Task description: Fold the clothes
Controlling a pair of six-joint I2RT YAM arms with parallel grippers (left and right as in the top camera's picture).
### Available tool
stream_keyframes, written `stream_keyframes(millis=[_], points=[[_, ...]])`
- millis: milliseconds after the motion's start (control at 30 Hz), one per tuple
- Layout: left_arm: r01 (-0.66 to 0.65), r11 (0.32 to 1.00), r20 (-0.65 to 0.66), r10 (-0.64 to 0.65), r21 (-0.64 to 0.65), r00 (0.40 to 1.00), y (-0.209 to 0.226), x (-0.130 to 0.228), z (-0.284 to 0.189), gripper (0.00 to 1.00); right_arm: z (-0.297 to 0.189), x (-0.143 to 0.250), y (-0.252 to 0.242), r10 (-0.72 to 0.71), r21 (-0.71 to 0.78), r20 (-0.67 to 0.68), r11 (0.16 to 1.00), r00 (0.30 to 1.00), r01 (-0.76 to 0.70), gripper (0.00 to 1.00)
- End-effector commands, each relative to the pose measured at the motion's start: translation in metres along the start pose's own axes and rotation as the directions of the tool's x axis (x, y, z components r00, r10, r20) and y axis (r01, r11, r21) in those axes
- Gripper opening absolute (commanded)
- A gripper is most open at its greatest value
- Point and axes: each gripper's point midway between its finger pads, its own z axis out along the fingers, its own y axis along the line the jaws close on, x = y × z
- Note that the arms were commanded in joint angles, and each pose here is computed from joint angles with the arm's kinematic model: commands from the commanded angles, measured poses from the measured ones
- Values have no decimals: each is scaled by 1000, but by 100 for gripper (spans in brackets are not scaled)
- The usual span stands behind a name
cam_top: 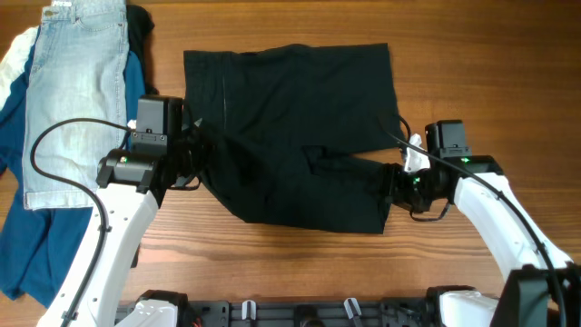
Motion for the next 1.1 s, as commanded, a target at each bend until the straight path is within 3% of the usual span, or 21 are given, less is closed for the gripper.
stream_keyframes(millis=[0, 200, 367, 700, 733, 767, 800, 900, 1000, 1067], points=[[-20, 1000, 15, 20, -1, 1000, -3, -3, -1, 4, 18, -2, -3, 49, -16, -35, 999, 998, -50, 63], [-20, 1000, 11, 20, -6, 1000, -2, -2, -1, 4, 38, -15, 1, 31, -72, -37, 997, 999, -34, 54], [-20, 1000, 12, 20, -9, 1000, -1, -3, -1, 4, 35, -19, 19, 20, -166, -34, 986, 999, -26, 30], [-19, 1000, 12, 19, -9, 1000, -1, -3, -1, 4, 48, -9, 14, 8, -141, -75, 990, 997, -18, 34], [-19, 1000, 12, 19, -9, 1000, -1, -3, -1, 4, 51, -8, 12, 8, -137, -83, 990, 996, -20, 23], [-19, 1000, 12, 19, -9, 1000, -1, -3, -1, 4, 51, -9, 12, 7, -138, -81, 990, 997, -18, 4], [-20, 1000, 13, 20, -9, 1000, -1, -3, -1, 4, 50, -13, 11, 10, -137, -69, 990, 998, -20, 4], [-23, 1000, 34, 22, 8, 999, -4, -6, -8, 4, 16, -40, 14, 32, -142, 14, 989, 999, -30, 4], [-88, 993, 134, 77, 75, 988, -12, -14, -42, 4, -85, -79, -2, 52, 8, 226, 998, 973, -55, 4], [-101, 985, 232, 67, 138, 970, -16, -21, -75, 4, -151, -90, 6, 38, 19, 372, 999, 928, -49, 4]])
